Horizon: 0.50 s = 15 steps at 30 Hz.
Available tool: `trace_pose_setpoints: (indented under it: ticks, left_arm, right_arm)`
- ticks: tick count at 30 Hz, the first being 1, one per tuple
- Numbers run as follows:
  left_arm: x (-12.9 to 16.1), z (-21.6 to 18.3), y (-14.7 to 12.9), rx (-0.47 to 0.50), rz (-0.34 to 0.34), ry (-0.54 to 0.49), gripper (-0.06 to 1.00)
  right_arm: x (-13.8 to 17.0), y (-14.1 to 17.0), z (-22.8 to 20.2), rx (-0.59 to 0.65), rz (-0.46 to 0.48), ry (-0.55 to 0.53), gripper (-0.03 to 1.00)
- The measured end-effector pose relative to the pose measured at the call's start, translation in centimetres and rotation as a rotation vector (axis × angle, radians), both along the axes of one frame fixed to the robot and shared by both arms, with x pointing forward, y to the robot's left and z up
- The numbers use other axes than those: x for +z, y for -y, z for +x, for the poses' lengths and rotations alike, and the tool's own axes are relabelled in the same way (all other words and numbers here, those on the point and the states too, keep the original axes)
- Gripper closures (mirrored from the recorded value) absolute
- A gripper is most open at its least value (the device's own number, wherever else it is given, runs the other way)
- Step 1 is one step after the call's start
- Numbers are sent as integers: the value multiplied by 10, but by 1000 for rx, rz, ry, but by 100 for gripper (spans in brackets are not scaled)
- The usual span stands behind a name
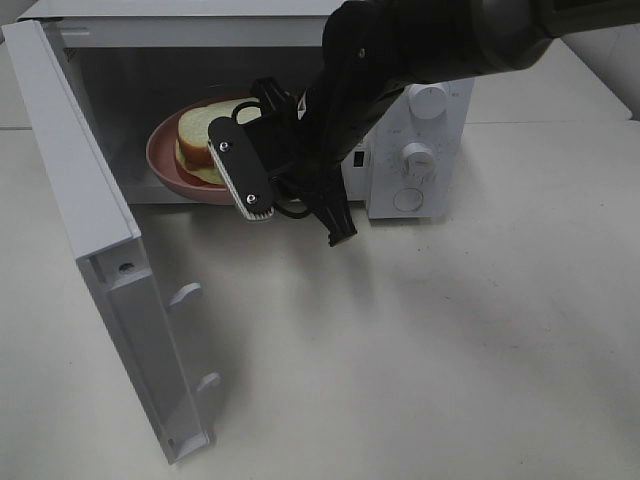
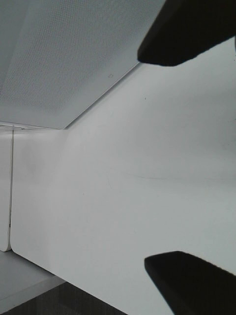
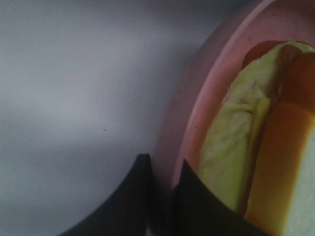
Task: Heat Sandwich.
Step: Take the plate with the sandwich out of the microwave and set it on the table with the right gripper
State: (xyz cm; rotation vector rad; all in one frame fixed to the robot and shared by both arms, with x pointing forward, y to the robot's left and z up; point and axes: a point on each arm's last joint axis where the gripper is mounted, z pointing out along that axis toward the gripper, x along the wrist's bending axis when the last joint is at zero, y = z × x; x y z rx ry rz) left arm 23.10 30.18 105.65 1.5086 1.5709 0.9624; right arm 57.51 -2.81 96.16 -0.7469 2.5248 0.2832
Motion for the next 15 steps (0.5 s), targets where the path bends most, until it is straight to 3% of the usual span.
trace_pose_setpoints:
  ticks: [15]
  left_arm:
    - [0,0,0,0,0,0,-2]
  right_arm:
    - [12,21,-35,35,-1,21,87]
